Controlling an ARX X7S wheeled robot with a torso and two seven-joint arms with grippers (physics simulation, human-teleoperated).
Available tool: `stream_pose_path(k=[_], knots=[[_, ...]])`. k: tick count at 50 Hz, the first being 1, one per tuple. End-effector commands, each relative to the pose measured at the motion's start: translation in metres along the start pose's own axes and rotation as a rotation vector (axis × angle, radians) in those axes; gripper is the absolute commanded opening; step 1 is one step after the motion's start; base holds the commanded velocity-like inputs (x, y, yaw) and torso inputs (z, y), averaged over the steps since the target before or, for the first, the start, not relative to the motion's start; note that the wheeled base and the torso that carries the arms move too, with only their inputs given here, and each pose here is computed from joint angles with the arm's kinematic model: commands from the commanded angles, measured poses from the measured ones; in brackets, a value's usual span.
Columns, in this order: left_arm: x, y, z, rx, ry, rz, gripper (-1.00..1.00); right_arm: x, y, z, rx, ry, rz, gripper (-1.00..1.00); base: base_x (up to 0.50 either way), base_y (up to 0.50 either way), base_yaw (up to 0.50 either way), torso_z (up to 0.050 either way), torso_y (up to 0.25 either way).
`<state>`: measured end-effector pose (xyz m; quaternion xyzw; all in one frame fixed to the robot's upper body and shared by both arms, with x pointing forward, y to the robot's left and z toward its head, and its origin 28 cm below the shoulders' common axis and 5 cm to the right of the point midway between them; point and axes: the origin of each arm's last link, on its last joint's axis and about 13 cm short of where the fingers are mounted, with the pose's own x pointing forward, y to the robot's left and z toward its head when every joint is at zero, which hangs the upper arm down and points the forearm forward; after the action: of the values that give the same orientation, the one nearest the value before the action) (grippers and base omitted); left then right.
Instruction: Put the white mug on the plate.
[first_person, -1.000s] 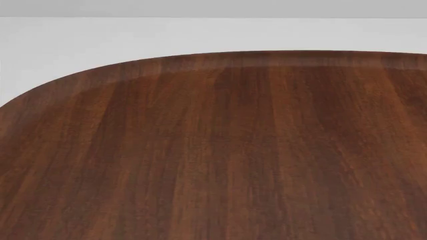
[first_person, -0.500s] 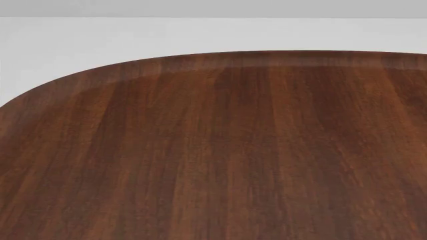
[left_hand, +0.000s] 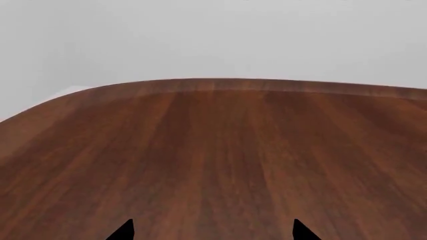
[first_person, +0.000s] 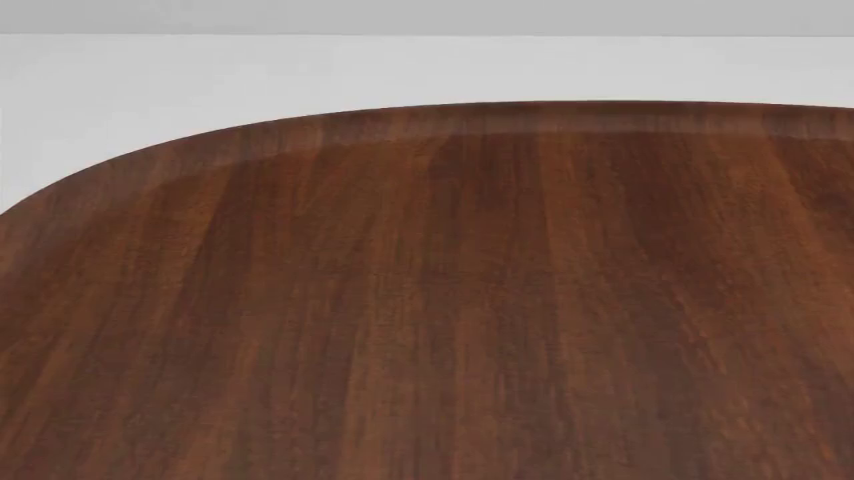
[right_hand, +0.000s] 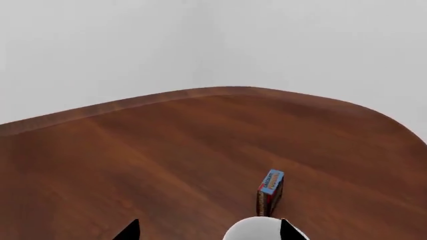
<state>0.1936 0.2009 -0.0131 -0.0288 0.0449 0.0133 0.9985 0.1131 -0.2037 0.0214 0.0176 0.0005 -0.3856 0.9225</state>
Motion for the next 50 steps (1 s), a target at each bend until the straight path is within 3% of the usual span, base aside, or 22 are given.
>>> stream_pose_path(k=[1,14,38,50], knots=[[0.0,0.0,0.002,0.001,-0.006,0.0,1.0,-0.006,0.005,0.027,0.005,-0.067,0.033,1.0,0.0,0.0,0.0,0.0,0.0],[0.001,0.004,0.015,0.016,-0.04,0.019,1.0,-0.01,0.013,0.053,-0.003,-0.135,0.104,1.0,0.0,0.0,0.0,0.0,0.0],[-0.02,0.0,0.111,0.137,-0.245,-0.003,1.0,-0.019,0.016,0.095,0.011,-0.235,0.208,1.0,0.0,0.0,0.0,0.0,0.0],[-0.027,-0.004,0.13,0.165,-0.288,-0.027,1.0,-0.023,0.015,0.105,0.014,-0.255,0.239,1.0,0.0,0.0,0.0,0.0,0.0]])
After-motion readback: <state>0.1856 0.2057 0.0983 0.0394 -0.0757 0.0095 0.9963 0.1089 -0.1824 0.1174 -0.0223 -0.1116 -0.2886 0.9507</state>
